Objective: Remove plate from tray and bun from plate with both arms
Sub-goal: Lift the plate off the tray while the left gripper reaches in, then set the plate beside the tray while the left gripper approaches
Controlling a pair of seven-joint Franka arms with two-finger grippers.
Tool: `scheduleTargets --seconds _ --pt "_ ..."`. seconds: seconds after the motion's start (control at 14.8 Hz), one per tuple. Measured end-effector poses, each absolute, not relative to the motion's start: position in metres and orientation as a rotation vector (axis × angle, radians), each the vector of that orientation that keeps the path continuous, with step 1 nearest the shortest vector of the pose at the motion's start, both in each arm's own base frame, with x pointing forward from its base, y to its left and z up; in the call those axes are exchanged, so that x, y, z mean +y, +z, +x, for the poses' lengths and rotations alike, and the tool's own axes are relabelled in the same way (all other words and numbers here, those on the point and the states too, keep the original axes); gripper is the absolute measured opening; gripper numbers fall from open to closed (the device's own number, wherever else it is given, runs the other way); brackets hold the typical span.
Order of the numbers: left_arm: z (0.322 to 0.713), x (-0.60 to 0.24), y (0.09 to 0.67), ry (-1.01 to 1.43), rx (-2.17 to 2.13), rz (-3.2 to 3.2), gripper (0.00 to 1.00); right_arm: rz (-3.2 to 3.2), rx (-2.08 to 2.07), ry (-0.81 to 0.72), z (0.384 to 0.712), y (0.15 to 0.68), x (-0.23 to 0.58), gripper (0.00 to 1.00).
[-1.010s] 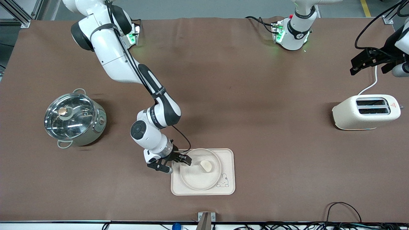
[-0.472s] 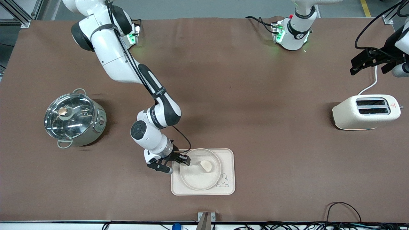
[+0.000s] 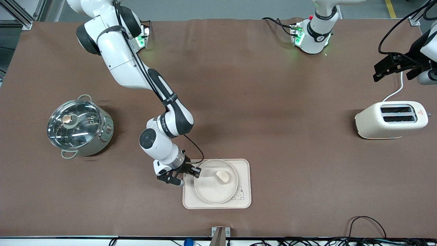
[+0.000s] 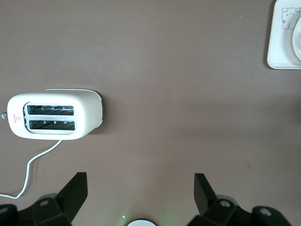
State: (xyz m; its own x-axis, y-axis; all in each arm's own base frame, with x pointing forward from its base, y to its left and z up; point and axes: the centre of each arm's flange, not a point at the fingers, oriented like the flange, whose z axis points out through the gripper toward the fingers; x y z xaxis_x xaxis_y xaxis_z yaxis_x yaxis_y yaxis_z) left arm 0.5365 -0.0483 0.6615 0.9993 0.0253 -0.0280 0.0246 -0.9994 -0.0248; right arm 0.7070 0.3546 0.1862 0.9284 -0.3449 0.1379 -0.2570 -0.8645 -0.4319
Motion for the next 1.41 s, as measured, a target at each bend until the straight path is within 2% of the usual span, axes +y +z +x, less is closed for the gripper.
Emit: scheduleTargets --seconds 0.27,0.47,0.74,1.01,1.28,1.41 --pt "0.552 -0.050 0.644 0.054 -0.033 -3.119 1.00 -2.653 0.425 -0.325 0.713 0.216 0.355 0.05" --pt "0.579 -0.067 0.617 0.005 0.010 -3.128 1.00 -2.664 0.401 -0.314 0.714 0.256 0.339 0.05" --pt "0.612 -0.116 0.560 0.013 -0.017 -3.140 1.00 -2.731 0.323 -0.222 0.699 0.291 0.281 0.05" --pt "0.626 -0.195 0.495 0.037 -0.219 -3.138 1.00 -2.758 0.308 -0.111 0.634 0.294 0.257 0.05" --pt "0.625 -0.248 0.453 0.064 -0.396 -3.116 1.00 -2.665 0.295 -0.094 0.545 0.257 0.255 0.05" --pt "0.621 -0.265 0.440 0.090 -0.432 -3.101 1.00 -2.627 0.290 -0.130 0.517 0.242 0.263 0.05"
